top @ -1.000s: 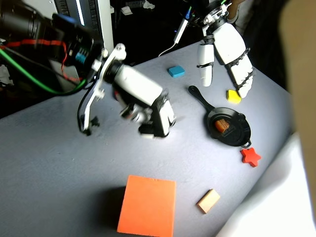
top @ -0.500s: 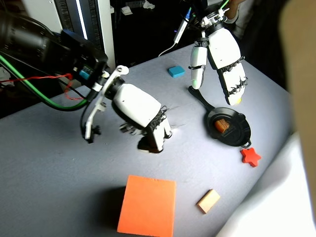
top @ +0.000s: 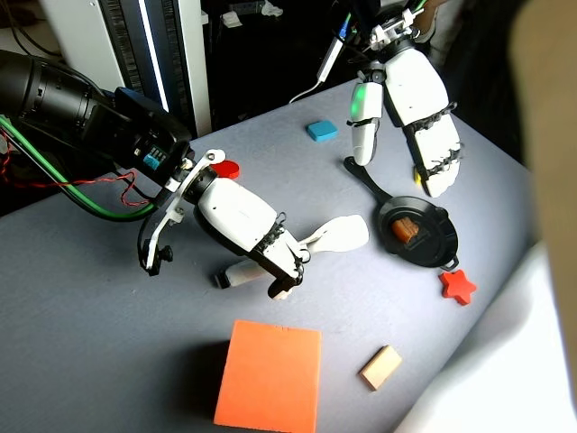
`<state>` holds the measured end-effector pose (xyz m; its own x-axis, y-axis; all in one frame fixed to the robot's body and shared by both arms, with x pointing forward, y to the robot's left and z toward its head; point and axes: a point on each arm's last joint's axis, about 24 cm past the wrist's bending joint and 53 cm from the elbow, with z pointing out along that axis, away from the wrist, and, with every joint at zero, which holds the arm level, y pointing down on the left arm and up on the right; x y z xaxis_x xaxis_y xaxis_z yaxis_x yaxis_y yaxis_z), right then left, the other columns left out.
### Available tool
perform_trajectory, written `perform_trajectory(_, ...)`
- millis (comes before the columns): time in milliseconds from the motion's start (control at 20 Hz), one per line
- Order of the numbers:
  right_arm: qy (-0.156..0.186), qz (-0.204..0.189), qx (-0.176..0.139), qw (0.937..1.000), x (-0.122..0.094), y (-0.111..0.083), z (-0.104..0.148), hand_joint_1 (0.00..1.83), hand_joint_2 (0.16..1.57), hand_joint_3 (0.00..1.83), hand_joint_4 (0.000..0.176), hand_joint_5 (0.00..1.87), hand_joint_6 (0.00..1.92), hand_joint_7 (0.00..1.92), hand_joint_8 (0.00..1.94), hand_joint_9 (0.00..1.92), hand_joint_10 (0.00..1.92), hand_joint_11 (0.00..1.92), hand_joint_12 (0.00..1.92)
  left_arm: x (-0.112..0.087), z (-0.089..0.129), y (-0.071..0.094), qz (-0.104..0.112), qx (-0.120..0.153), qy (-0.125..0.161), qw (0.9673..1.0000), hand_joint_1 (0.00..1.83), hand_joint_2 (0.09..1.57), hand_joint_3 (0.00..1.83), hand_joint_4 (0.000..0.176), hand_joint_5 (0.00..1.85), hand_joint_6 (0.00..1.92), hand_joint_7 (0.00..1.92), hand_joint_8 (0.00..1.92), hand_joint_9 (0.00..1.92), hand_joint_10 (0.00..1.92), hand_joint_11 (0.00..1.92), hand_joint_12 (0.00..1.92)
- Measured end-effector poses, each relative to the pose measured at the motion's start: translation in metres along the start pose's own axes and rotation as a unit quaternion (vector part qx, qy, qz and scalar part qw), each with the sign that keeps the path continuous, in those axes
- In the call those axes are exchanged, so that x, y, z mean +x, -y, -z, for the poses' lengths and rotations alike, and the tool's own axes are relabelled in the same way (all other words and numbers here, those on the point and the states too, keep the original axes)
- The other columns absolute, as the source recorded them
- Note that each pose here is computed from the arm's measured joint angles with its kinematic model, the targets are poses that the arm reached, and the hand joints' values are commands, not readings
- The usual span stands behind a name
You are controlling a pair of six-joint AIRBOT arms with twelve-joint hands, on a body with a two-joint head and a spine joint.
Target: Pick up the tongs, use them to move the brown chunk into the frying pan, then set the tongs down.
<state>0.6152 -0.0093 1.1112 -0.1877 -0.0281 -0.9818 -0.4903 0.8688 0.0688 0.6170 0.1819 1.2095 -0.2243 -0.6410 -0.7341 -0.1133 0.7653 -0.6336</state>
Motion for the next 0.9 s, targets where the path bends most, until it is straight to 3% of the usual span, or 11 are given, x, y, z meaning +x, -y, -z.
perform_trajectory(250,-0.007,0.0,0.006,1.0,0.004,0.007,0.004,0.18,1.09,0.0,0.0,0.08,0.25,0.28,0.0,0.11,0.45,0.0,1.12,0.017,0.006,0.004,-0.023,0.019,-0.019,0.9994,0.0,1.28,0.0,0.0,0.04,0.0,0.08,0.0,0.08,0.0,0.0,0.33)
perform_trajectory(400,-0.007,-0.002,-0.001,1.0,0.001,0.0,0.011,0.15,1.1,0.0,0.0,0.12,0.24,0.3,0.01,0.14,0.46,0.0,1.13,0.022,0.009,-0.016,-0.026,-0.005,-0.026,0.9993,0.0,1.28,0.0,0.0,0.08,0.01,0.13,0.01,0.12,0.01,0.0,0.43)
perform_trajectory(450,-0.005,-0.004,-0.006,1.0,-0.002,-0.004,0.015,0.15,1.1,0.0,0.0,0.11,0.23,0.3,0.0,0.14,0.46,0.0,1.12,0.022,0.009,-0.021,-0.026,-0.011,-0.025,0.9993,0.0,1.29,0.0,0.0,0.05,0.01,0.11,0.0,0.1,0.01,0.0,0.36)
perform_trajectory(600,-0.005,-0.006,-0.018,0.9998,-0.005,-0.014,0.023,0.12,1.1,0.0,0.0,0.17,0.24,0.36,0.02,0.18,0.48,0.0,1.18,0.017,0.011,-0.026,-0.024,-0.021,-0.014,0.9994,0.0,1.3,0.0,0.0,0.05,0.01,0.11,0.0,0.11,0.01,0.0,0.4)
perform_trajectory(750,-0.01,-0.014,-0.02,0.9997,-0.009,-0.017,0.033,0.05,1.09,0.0,0.0,0.23,0.26,0.4,0.02,0.22,0.52,0.0,1.28,0.008,0.016,-0.034,-0.023,-0.043,0.01,0.9988,0.07,1.29,0.0,0.0,0.15,0.02,0.22,0.01,0.22,0.02,0.0,0.67)
perform_trajectory(900,-0.025,-0.05,0.009,0.9984,-0.026,-0.001,0.036,0.04,1.11,0.0,0.0,0.32,0.3,0.56,0.06,0.31,0.65,0.0,1.46,0.007,0.017,-0.038,-0.02,-0.052,0.013,0.9983,0.09,1.32,0.0,0.0,0.34,0.03,0.44,0.01,0.4,0.02,0.0,0.98)
